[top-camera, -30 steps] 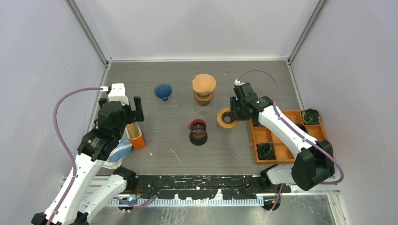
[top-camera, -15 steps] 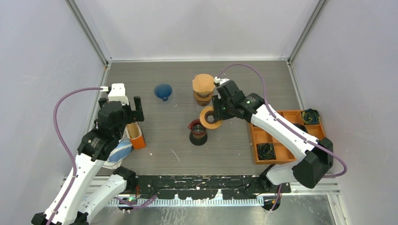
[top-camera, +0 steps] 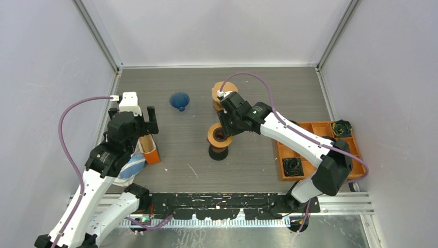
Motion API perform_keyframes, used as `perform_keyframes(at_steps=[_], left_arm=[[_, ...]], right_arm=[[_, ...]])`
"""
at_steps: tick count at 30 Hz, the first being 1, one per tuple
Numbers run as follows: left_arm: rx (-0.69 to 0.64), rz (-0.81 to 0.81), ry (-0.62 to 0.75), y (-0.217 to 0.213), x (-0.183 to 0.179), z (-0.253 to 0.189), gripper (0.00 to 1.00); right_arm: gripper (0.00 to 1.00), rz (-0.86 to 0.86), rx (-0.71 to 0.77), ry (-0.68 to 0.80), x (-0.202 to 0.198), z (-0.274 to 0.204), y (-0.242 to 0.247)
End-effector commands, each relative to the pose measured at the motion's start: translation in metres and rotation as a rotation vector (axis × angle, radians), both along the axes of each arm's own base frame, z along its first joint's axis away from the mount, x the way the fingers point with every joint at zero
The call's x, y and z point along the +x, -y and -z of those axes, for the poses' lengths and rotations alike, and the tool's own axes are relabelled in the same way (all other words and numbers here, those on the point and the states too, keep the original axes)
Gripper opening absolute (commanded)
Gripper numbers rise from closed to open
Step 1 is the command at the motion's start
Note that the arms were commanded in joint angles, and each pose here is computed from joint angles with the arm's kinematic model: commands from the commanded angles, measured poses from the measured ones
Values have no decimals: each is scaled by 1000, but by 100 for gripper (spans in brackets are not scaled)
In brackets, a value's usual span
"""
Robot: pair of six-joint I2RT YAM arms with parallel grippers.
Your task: Place the coffee filter in the dripper
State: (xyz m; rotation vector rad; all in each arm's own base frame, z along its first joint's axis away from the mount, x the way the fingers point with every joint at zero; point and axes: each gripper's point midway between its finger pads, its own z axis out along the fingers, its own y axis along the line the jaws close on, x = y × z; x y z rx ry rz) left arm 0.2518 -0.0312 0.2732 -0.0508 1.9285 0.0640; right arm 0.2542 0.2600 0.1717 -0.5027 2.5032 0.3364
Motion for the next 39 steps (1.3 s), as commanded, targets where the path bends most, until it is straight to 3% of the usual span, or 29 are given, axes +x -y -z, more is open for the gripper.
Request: perform_keyframes(at_steps=[1, 27, 39], left_arm=[[-20, -4, 60, 0, 4, -14, 99], [-21, 1, 60, 1, 4, -14, 99], [-18, 1, 55, 1, 5, -13, 99]], right_arm=[[27, -4, 38, 63, 11, -23, -14], [37, -23, -1, 18, 14, 7, -25], [55, -16, 48, 63, 13, -14, -23]])
